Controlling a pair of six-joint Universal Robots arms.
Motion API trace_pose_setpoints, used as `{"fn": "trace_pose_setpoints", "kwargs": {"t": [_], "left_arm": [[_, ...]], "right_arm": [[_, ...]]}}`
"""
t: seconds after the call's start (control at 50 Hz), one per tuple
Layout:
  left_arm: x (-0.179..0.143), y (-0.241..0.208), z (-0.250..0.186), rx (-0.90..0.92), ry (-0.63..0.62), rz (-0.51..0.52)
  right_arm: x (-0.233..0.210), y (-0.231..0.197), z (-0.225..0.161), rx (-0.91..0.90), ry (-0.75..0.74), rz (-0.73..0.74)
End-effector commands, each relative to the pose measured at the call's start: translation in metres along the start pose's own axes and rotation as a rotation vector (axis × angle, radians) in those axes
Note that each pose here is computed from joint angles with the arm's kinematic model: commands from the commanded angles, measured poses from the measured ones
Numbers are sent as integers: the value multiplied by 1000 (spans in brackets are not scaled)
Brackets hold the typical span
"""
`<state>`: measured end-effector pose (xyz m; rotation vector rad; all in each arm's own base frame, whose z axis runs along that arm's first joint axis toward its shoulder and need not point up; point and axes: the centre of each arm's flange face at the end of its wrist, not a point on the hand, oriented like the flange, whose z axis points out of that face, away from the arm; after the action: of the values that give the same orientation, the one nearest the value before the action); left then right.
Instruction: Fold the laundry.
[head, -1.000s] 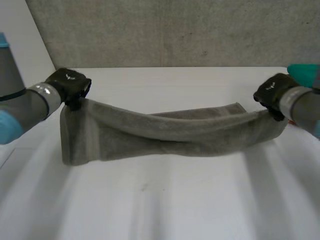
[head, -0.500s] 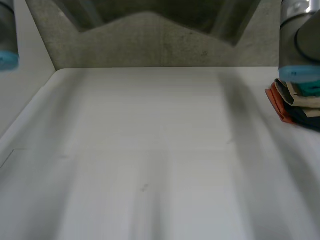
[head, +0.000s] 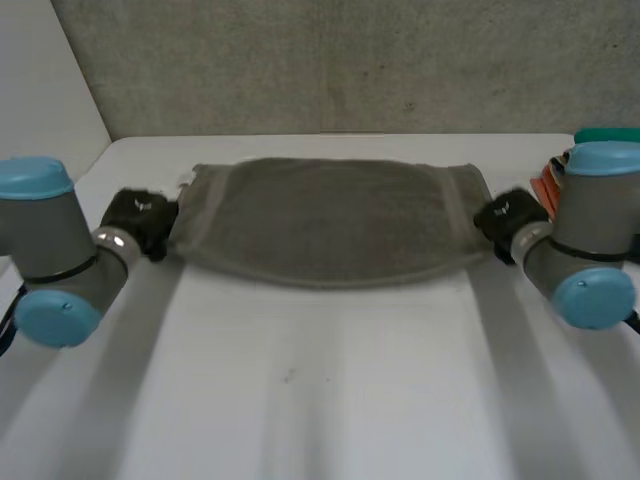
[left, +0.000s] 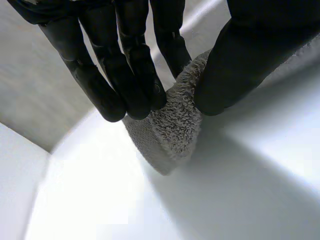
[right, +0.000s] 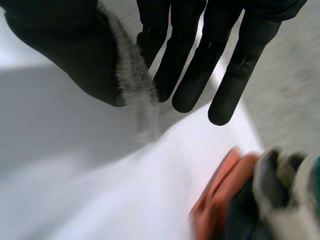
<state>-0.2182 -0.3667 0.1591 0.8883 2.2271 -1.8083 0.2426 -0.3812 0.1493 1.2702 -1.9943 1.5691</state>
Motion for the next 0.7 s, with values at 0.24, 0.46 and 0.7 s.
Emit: {"fn": "trace_pose_setpoints", "kwargs": {"t": [0.24, 0.46, 0.7], "left_arm": [[2, 4, -111, -301, 268, 318], [12, -52, -14, 22, 60, 214], [45, -53, 53, 90, 4, 280]], "right_arm": [[3, 25, -101, -234, -254, -337], [22, 26, -16, -133, 96, -180], [10, 24, 28, -49, 207, -230]]}}
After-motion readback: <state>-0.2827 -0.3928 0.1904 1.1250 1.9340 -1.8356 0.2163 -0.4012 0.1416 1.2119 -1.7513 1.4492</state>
